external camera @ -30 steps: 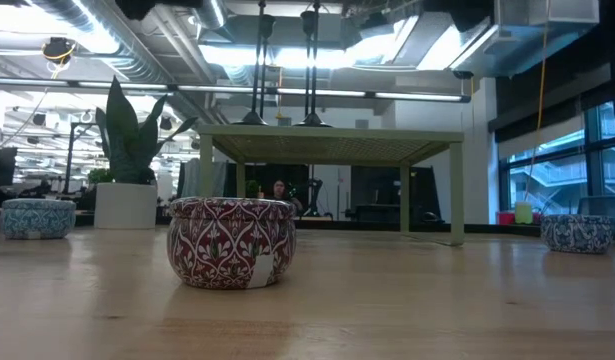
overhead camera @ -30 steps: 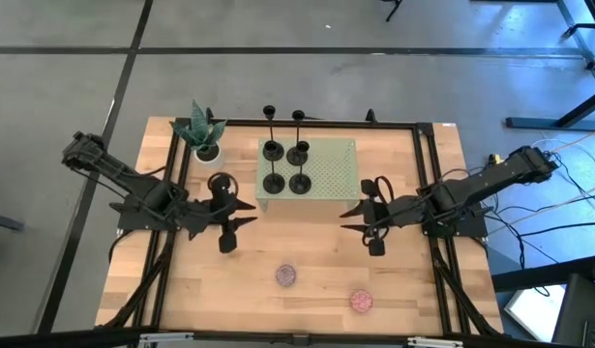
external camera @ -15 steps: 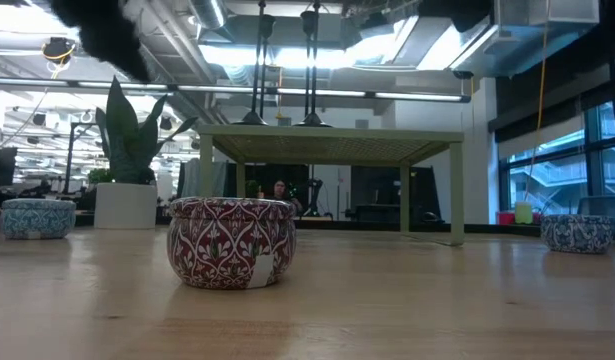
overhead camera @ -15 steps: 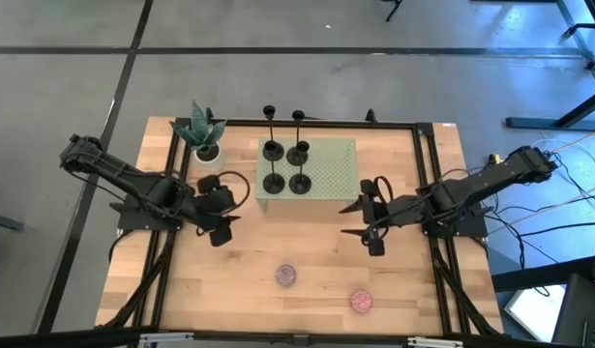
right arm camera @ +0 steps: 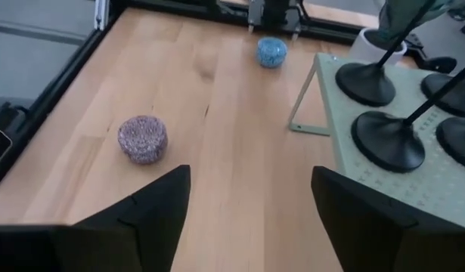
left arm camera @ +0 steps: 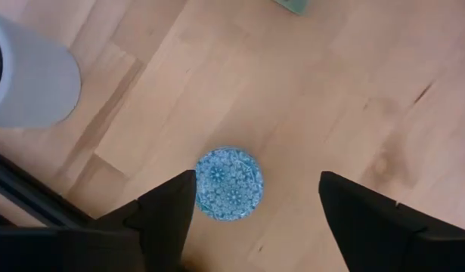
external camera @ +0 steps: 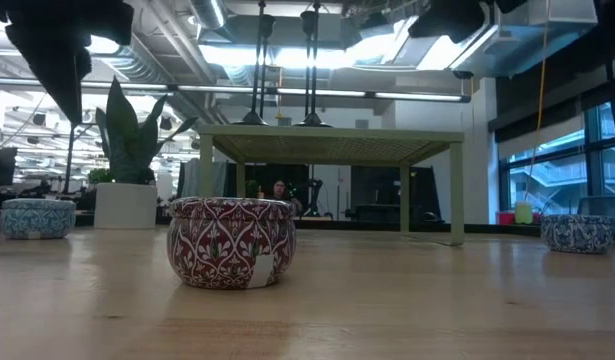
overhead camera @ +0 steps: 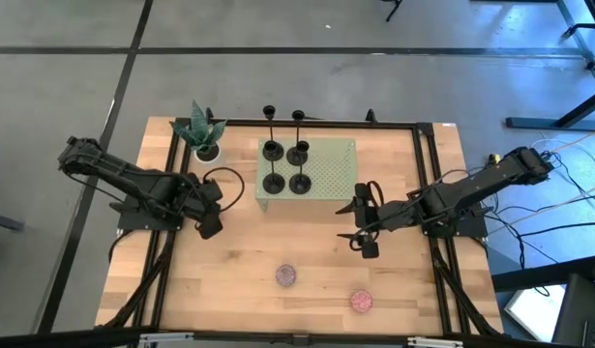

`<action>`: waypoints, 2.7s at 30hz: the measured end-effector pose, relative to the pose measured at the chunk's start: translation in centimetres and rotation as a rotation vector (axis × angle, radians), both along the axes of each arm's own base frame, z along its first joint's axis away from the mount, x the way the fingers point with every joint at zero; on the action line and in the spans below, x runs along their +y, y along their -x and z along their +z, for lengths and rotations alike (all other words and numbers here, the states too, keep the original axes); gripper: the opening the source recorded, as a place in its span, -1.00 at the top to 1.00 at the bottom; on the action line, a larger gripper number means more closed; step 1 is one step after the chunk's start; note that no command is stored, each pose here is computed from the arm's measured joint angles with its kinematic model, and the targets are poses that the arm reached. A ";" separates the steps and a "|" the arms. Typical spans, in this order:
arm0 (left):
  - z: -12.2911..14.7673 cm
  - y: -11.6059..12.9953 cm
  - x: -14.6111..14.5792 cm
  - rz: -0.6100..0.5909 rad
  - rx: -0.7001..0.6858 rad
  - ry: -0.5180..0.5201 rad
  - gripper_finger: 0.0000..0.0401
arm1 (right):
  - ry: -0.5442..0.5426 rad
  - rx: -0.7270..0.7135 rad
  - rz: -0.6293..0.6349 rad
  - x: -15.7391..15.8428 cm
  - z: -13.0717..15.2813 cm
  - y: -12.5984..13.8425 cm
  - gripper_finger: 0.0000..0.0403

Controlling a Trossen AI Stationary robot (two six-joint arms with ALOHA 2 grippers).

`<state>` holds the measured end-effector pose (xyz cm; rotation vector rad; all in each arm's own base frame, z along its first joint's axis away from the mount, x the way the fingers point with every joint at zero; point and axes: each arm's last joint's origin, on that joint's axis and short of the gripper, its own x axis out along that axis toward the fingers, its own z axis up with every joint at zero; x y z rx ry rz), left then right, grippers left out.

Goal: Pick & Place candle stick holders
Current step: Put the light blue scented candle on the shelf

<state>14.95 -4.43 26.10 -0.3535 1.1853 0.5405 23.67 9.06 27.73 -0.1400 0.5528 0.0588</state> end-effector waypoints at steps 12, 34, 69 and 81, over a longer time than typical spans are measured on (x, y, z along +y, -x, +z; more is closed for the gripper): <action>-2.4 0.5 1.2 0.311 0.036 0.050 -0.56 | 0.003 0.024 0.009 0.1 -0.4 -0.1 -0.39; -5.7 0.6 1.2 0.531 0.029 0.063 -0.56 | 0.012 0.045 0.008 0.0 -0.5 0.0 -0.39; -9.1 0.4 0.8 0.495 0.001 0.240 -0.56 | 0.016 0.045 0.010 0.0 -0.5 0.0 -0.39; -6.9 -0.8 1.2 0.496 -0.053 0.301 -0.56 | 0.012 0.041 0.006 0.0 -0.5 0.0 -0.39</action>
